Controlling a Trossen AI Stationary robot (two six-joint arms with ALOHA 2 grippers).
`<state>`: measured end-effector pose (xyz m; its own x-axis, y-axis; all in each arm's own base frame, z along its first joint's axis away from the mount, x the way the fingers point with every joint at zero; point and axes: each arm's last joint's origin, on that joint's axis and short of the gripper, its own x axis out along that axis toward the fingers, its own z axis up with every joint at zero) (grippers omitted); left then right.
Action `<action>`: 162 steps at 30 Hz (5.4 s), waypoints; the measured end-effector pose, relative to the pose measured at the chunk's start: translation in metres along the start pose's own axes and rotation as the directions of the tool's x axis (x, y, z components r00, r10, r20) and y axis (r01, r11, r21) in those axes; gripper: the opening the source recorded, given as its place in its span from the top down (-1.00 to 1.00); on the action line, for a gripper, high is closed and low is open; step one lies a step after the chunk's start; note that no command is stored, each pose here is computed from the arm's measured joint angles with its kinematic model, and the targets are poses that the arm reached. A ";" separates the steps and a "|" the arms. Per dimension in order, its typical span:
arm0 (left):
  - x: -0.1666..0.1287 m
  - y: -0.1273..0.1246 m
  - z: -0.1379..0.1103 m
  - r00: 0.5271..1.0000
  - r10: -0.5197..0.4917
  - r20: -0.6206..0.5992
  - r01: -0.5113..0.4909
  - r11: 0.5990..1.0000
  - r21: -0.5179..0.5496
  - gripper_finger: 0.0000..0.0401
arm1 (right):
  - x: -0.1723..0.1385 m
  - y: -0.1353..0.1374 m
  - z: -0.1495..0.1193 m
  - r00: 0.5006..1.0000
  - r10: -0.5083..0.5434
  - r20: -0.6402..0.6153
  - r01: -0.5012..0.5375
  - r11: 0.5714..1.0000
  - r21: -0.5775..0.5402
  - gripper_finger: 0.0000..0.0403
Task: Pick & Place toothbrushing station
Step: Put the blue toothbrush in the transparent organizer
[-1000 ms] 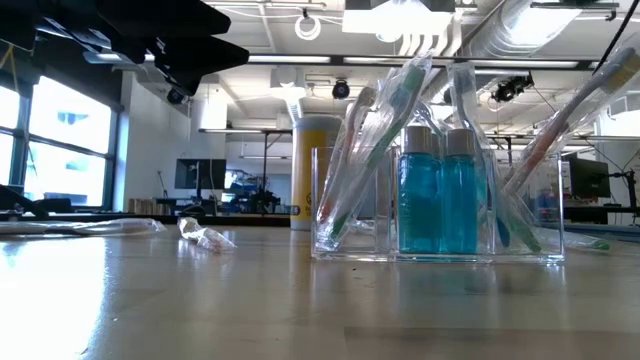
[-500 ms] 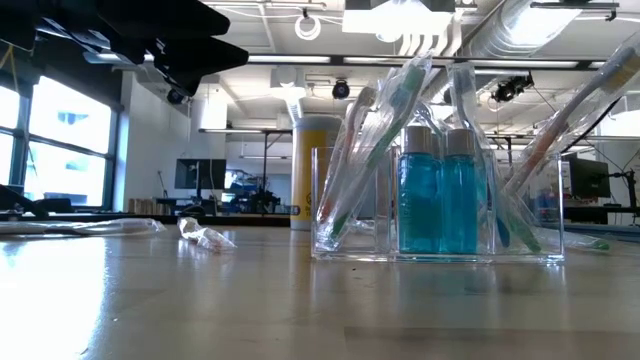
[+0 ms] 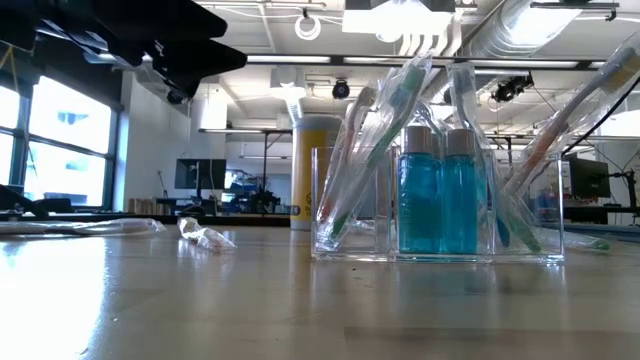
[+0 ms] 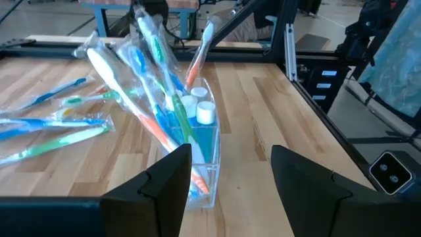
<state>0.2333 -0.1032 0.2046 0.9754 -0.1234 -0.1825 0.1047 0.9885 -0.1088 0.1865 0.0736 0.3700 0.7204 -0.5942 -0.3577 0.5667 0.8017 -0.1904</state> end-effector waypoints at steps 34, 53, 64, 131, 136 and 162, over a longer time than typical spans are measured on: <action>-0.001 0.000 -0.012 0.991 -0.049 -0.128 0.027 0.986 -0.166 -0.01 | 0.151 -0.111 -0.159 0.729 0.027 -0.684 0.223 0.935 0.275 0.34; -0.001 0.000 -0.014 0.988 -0.049 -0.147 0.026 0.988 -0.154 -0.01 | 0.162 -0.104 -0.201 0.833 0.053 -0.551 0.145 0.940 0.309 0.34; -0.001 0.000 -0.014 0.988 -0.049 -0.148 0.026 0.988 -0.153 -0.01 | 0.159 -0.099 -0.236 0.818 0.097 -0.568 0.132 0.928 0.348 0.34; 0.068 0.002 0.046 0.905 0.145 0.401 -0.211 0.969 0.125 -0.01 | 0.076 0.094 -0.137 0.623 0.576 0.530 -0.575 0.796 -0.190 0.91; 0.081 -0.005 0.061 0.923 0.081 0.375 -0.153 0.974 0.165 -0.01 | 0.081 0.106 -0.131 0.642 0.593 0.487 -0.566 0.794 -0.221 0.91; 0.090 -0.011 0.067 0.964 -0.026 0.264 -0.037 0.972 0.231 0.91 | 0.086 0.114 -0.133 0.702 0.612 0.366 -0.587 0.787 -0.191 0.72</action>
<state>0.3333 -0.1199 0.2548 0.9889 -0.1220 0.0849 0.1107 0.9857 0.1268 0.2599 0.1231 0.1961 0.9982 0.0496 -0.0332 -0.0531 0.9920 -0.1144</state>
